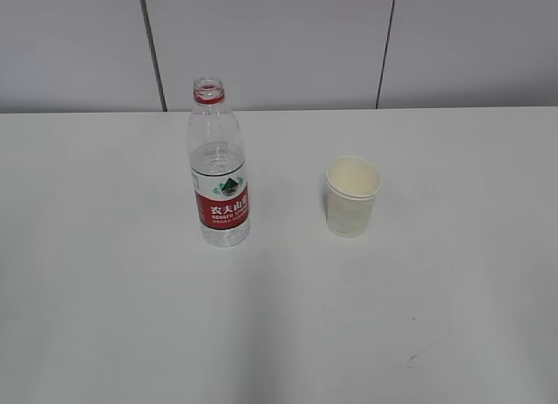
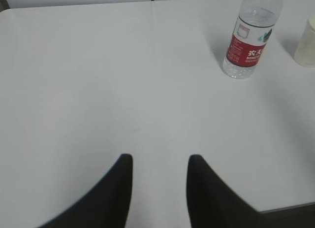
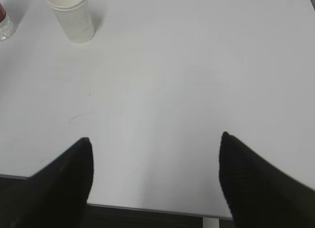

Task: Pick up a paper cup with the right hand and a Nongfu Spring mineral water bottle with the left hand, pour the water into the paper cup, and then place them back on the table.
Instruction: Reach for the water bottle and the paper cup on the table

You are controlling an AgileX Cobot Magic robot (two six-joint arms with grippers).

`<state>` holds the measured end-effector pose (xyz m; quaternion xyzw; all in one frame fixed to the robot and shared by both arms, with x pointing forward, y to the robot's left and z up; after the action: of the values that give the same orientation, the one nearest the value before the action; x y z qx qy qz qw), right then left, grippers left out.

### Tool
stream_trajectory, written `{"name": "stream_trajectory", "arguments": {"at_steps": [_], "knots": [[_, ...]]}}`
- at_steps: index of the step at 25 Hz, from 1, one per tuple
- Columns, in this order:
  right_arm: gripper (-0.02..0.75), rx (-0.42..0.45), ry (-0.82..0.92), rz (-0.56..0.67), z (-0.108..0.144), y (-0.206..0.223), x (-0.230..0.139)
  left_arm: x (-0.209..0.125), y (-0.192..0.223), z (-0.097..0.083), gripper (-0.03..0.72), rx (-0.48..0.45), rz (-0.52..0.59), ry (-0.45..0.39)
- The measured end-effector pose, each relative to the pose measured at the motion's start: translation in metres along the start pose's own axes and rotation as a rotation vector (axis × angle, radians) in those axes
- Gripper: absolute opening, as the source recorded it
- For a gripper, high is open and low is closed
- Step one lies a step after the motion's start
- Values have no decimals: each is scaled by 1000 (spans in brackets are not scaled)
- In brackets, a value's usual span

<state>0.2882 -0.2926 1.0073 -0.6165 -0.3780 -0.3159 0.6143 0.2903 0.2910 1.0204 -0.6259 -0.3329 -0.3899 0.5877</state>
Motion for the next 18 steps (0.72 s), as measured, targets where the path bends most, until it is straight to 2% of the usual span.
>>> {"name": "stream_trajectory", "arguments": {"at_steps": [18], "knots": [[587, 0, 0, 0, 0, 0, 0, 0, 0, 0, 240, 0, 0, 0]]}}
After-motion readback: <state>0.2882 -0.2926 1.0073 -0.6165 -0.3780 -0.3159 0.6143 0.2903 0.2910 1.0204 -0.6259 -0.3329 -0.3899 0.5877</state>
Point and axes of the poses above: a point on each arm's last joint axis where the gripper is mounted, y pointing out along that axis toward the gripper, z along the wrist's bending axis when the last joint is at zero, x = y × z, the point moved 7 cm from there along y, pointing out along that axis toward the gripper, and after that the axes turned 1 degree about -y, right-handed, at the moved point
